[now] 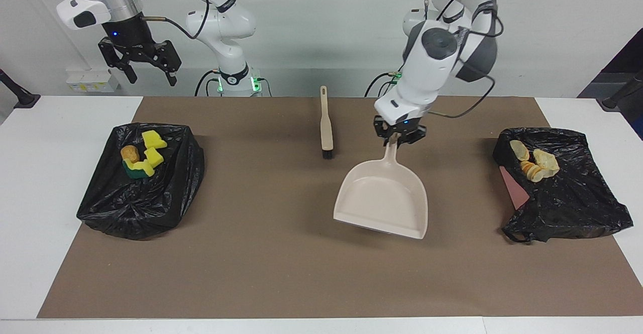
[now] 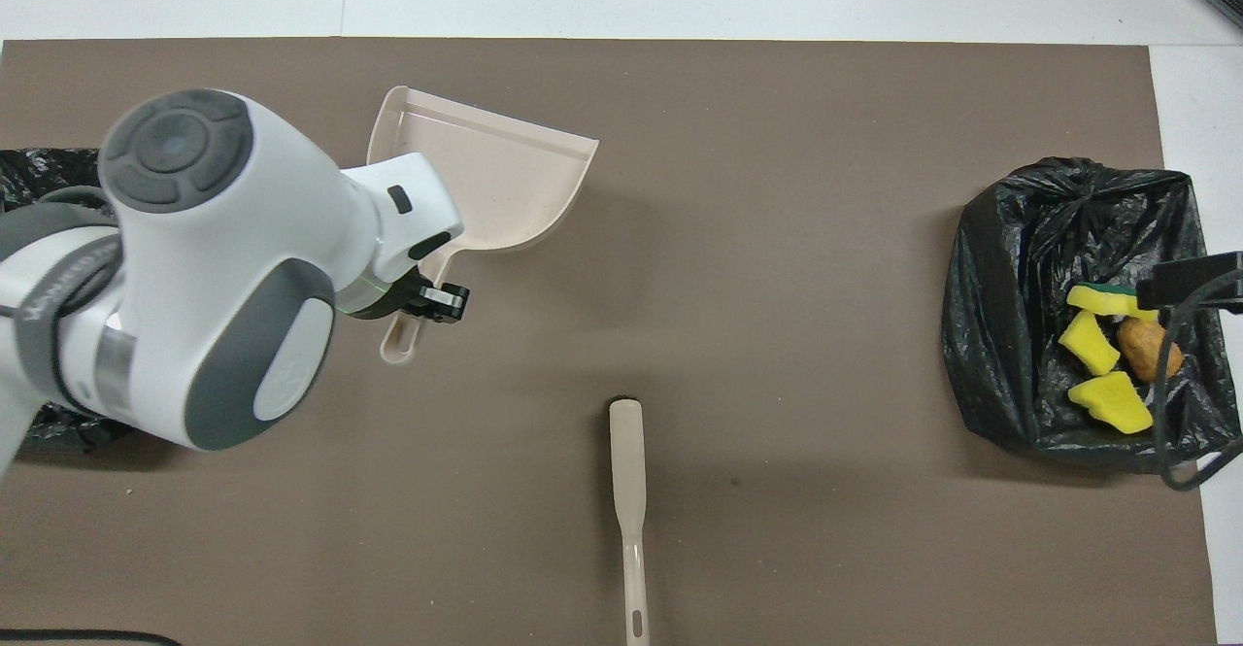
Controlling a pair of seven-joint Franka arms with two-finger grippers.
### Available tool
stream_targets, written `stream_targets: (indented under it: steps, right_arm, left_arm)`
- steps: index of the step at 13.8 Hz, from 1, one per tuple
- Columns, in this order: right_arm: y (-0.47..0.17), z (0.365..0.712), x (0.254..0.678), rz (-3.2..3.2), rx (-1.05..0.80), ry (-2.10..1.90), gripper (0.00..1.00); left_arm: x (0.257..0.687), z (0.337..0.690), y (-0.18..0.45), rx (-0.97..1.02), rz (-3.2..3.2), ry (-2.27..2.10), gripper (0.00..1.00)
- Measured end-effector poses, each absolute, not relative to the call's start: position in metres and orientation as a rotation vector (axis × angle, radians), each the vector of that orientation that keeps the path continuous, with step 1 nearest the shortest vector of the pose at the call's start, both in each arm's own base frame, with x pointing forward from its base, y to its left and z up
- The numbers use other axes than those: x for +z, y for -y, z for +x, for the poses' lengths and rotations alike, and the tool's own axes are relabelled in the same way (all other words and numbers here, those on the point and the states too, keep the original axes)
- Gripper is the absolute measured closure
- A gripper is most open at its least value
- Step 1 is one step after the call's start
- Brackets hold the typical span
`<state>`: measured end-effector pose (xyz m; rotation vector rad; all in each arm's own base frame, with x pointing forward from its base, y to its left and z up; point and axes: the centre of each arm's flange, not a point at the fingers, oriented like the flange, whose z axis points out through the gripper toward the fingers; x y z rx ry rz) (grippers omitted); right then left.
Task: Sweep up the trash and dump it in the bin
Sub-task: 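Carry the dustpan back to the table center with the left gripper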
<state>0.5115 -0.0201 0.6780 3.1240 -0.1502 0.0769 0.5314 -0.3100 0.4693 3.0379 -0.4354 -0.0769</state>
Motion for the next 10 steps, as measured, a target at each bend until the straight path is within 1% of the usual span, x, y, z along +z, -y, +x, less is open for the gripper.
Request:
stream_targets:
  steps: [4,7,10]
  right_arm:
    - [0.019,0.512,0.676,3.124,0.070,0.148,0.00]
    - [0.019,0.512,0.676,3.124,0.069,0.148,0.00]
    - [0.019,0.512,0.675,3.124,0.068,0.148,0.00]
  left_arm:
    - [0.429,0.521,0.368,-0.035,3.037,0.298,0.69]
    - [0.408,0.521,0.387,-0.003,3.027,0.235,0.69]
    - [0.398,0.525,0.394,0.035,3.012,0.213,0.69]
